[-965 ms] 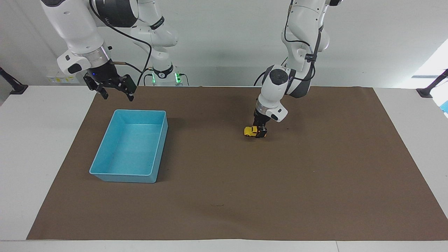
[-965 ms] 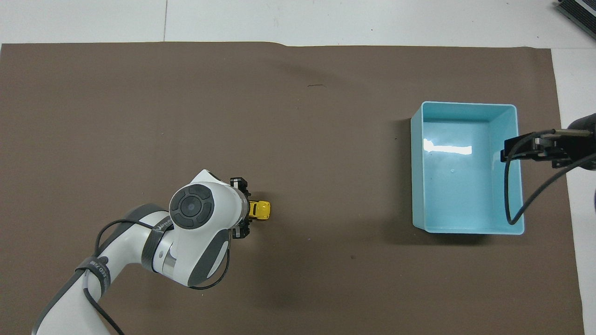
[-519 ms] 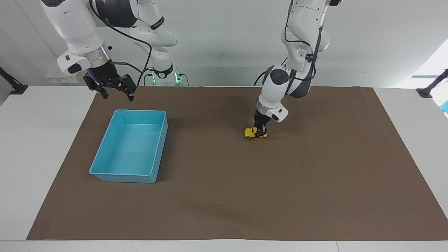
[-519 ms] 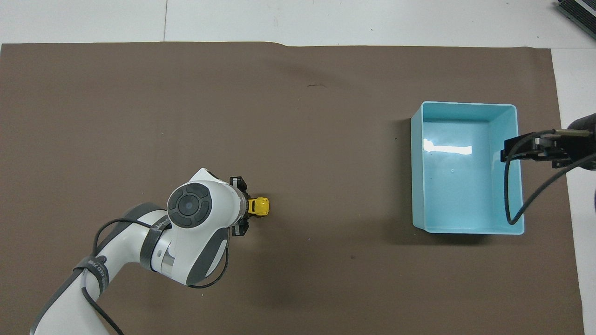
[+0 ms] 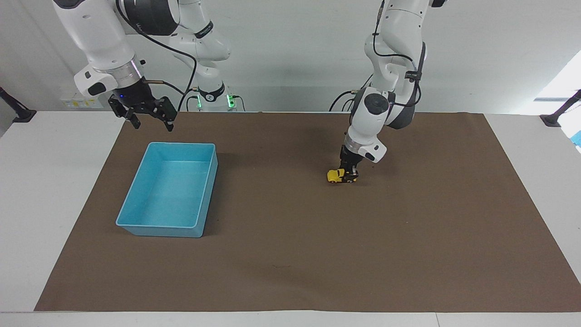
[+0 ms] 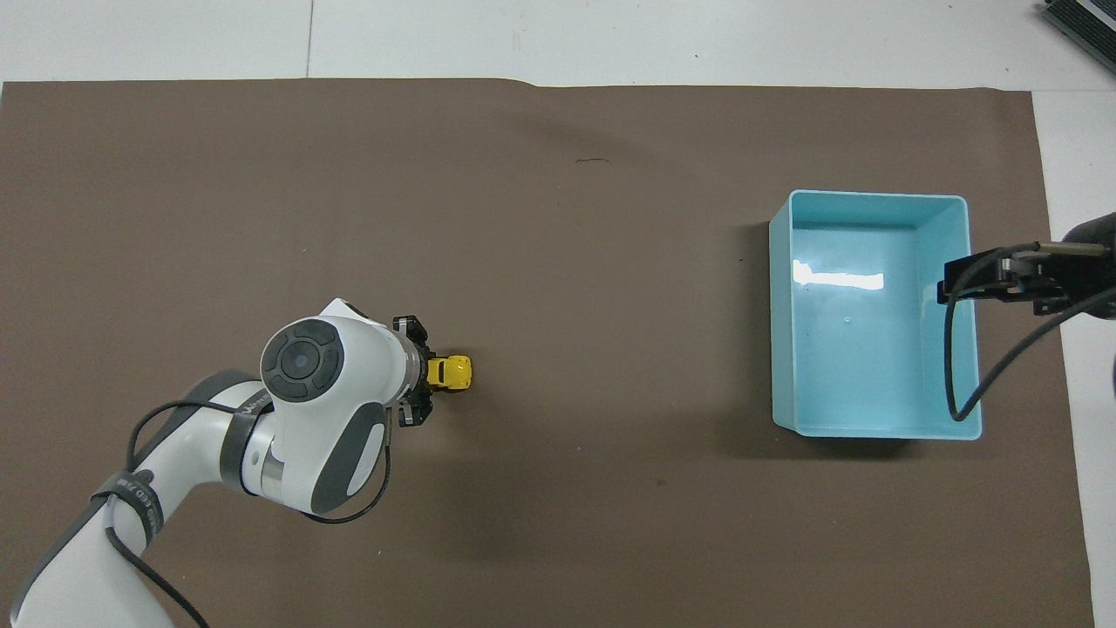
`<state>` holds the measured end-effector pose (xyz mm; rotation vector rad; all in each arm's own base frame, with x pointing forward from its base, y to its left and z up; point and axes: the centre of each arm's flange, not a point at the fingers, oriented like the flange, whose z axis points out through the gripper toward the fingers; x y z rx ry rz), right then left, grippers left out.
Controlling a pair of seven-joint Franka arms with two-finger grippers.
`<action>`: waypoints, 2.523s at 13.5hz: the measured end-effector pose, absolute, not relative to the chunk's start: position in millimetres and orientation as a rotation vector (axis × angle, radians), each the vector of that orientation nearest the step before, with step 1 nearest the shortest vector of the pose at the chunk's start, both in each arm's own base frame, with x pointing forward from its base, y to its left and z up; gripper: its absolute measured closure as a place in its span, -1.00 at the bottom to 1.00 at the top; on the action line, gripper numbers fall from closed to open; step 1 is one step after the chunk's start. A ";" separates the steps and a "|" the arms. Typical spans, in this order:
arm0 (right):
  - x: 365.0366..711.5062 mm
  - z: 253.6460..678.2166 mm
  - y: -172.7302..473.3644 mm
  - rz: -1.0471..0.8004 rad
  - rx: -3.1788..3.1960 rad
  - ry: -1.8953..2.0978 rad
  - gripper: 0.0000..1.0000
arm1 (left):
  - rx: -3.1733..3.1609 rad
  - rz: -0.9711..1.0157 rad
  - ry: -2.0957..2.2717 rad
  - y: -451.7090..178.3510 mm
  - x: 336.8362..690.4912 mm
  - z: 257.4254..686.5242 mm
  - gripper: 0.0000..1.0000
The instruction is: Wind up and store yellow beetle car
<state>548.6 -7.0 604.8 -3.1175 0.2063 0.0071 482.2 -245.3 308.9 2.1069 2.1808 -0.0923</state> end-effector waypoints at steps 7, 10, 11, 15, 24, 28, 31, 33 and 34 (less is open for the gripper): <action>548.6 604.8 -7.0 0.007 -3.118 0.206 -1.00 | 2.073 -0.087 2.222 -163.5 511.5 309.0 0.09; 548.6 604.8 -7.0 0.007 -3.118 0.206 -1.00 | 2.060 -0.085 2.234 -150.3 514.8 309.0 0.09; 548.6 604.8 -7.0 0.007 -3.118 0.206 -1.00 | 2.061 -0.085 2.234 -150.3 514.8 309.0 0.09; 548.6 604.8 -7.0 0.007 -3.118 0.206 -1.00 | 2.057 -0.081 2.233 -149.4 516.0 308.9 -0.02; 548.6 604.8 -7.0 0.007 -3.118 0.206 -1.00 | 2.081 -0.126 2.240 -154.7 544.7 355.7 -1.00; 548.6 604.8 -7.0 0.007 -3.118 0.206 -1.00 | 2.082 -0.128 2.242 -154.7 544.8 354.4 -1.00; 548.6 604.8 -7.0 0.007 -3.118 0.206 -1.00 | 2.081 -0.127 2.243 -154.0 544.9 354.4 -1.00; 548.6 604.8 -7.0 0.007 -3.118 0.206 -1.00 | 2.081 -0.127 2.243 -154.0 545.0 354.4 -1.00; 548.6 604.8 -7.0 0.007 -3.118 0.206 -1.00 | 2.081 -0.127 2.243 -153.9 545.0 354.4 -1.00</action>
